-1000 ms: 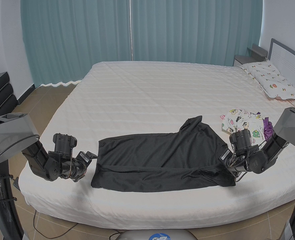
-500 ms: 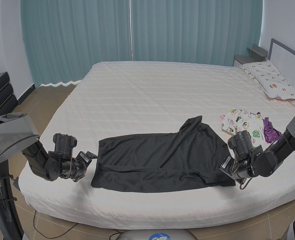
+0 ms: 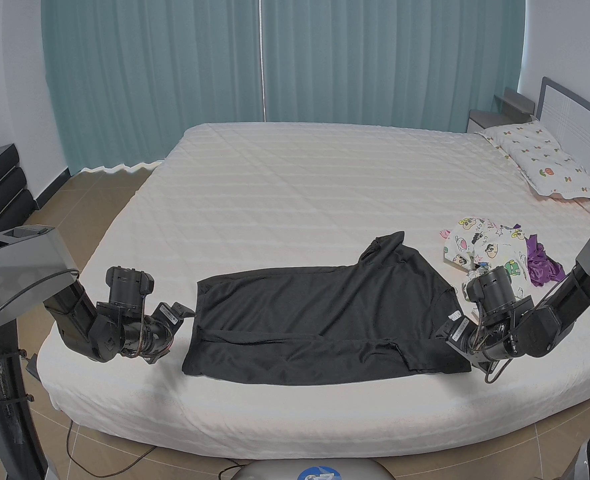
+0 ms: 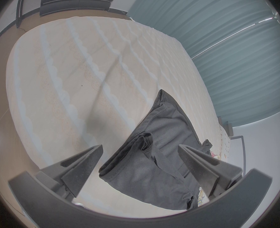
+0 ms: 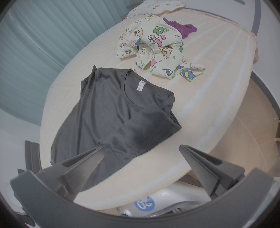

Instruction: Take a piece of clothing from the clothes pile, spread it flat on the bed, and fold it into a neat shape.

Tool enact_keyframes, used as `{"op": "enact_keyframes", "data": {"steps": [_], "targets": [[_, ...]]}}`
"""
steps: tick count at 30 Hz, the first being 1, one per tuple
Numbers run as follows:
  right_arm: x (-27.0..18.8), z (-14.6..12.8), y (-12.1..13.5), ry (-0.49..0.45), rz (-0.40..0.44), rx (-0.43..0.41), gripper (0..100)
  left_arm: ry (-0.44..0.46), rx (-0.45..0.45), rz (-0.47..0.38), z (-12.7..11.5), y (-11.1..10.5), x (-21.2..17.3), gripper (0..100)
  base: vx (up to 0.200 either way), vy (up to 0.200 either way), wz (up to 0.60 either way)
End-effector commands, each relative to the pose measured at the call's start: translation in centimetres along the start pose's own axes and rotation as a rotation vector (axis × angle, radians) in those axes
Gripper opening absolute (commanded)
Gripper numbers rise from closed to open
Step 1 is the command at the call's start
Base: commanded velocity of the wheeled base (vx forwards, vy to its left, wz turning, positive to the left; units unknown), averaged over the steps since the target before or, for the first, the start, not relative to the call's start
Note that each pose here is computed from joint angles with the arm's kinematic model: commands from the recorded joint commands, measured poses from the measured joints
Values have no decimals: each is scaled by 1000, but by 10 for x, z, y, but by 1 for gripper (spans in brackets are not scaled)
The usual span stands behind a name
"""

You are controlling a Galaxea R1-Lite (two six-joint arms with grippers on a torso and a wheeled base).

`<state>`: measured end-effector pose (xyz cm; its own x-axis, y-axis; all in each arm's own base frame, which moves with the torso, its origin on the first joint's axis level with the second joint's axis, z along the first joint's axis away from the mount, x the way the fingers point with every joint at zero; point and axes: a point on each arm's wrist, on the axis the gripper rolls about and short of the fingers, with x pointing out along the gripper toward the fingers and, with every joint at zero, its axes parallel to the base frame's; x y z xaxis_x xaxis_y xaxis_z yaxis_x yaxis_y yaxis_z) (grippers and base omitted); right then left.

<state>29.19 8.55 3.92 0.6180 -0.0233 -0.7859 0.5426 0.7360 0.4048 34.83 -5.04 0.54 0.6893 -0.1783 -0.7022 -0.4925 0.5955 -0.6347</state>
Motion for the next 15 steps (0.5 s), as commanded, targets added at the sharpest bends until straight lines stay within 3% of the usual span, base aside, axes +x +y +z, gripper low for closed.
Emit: {"op": "enact_keyframes", "data": {"steps": [1, 7, 11, 15], "targets": [[12, 9, -4, -1, 30, 1, 100, -11, 2, -16, 3, -5, -2, 100, 0, 0, 0], [18, 20, -6, -4, 114, -49, 100, -17, 87, -26, 6, -11, 0, 100, 0, 0, 0], [25, 26, 3, -48, 189, -102, 100, -9, 149, -26, 4, -14, 21, 100, 0, 0, 0], [35, 24, 4, -74, 210, -152, 100, 9, 215, -28, -2, -19, 37, 100, 0, 0, 0]]}}
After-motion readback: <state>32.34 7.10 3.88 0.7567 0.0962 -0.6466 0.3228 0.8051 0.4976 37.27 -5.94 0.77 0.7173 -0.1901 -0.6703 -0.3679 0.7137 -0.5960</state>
